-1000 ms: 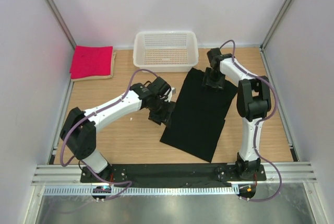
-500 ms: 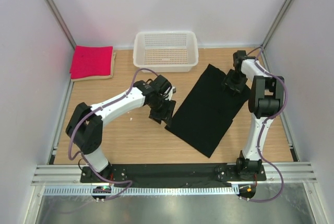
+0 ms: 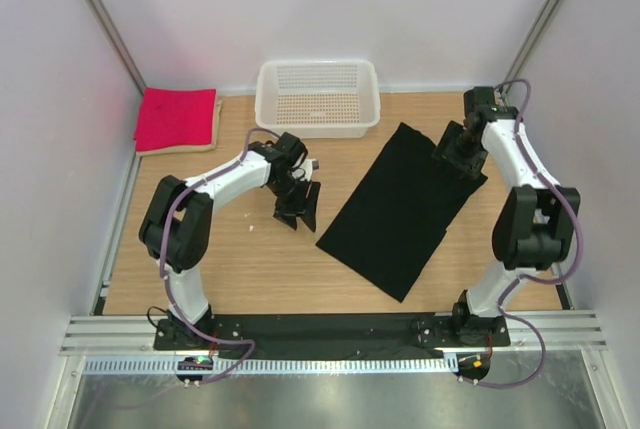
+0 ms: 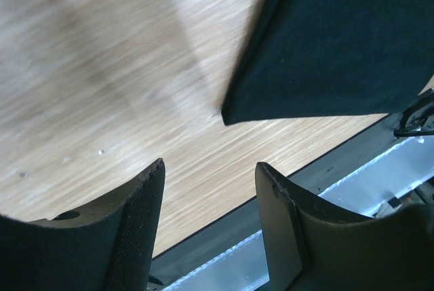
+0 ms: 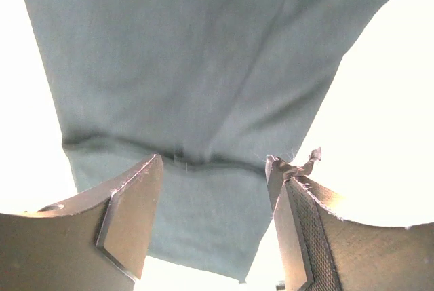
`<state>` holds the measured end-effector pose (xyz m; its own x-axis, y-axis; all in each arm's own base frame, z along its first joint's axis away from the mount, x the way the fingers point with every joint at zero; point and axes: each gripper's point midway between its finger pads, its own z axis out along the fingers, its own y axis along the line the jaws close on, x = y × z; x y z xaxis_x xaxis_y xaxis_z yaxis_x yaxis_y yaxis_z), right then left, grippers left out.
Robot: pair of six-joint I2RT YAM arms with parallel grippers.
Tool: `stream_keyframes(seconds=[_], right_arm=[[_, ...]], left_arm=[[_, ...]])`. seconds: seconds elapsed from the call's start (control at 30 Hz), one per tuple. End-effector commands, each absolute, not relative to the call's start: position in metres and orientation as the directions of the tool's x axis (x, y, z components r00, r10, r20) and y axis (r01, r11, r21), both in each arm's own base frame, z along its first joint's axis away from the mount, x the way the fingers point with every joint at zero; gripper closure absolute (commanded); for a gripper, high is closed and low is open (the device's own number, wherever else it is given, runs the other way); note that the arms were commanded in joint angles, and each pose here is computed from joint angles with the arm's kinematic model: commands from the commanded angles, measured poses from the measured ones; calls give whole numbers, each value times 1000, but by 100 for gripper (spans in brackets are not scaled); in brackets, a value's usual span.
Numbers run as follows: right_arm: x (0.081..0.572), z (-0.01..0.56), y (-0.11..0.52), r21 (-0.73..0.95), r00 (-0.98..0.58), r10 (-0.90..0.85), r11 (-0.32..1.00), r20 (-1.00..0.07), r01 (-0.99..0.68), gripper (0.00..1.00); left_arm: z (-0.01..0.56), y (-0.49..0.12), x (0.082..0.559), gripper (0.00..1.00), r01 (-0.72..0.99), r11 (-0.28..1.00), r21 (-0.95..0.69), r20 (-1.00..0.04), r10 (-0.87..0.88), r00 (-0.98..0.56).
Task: Fold and stack the t-shirts
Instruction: Fold the tshirt
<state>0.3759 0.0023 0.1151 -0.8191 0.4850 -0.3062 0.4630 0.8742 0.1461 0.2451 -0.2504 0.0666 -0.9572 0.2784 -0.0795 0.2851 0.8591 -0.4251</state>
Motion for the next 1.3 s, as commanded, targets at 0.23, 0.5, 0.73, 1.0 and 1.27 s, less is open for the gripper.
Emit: stream_keyframes(seconds=[0.23,0.5,0.73,1.0,1.27], right_arm=[[321,99,62,221,-908,364,922,-209,319,29],[314,91,78,217,-920,334,932,-206,290,29],[324,90,84,213,-923,319,938,-216,275,29],[349,68,81,118,-924,318,947,-212,298,30],[417,58,76,29,-895,325,943,-307,332,36]], left_arm=[[56,-278,254,38,302,785,-541,-70,316,-946],[30,-283,247,39,258,816,-518,-10,295,-955],[8,-286,237,51,206,852,-482,42,257,-965],[-7,-282,221,83,137,862,-488,107,215,-971],[3,-275,207,100,69,868,-491,124,148,-981]])
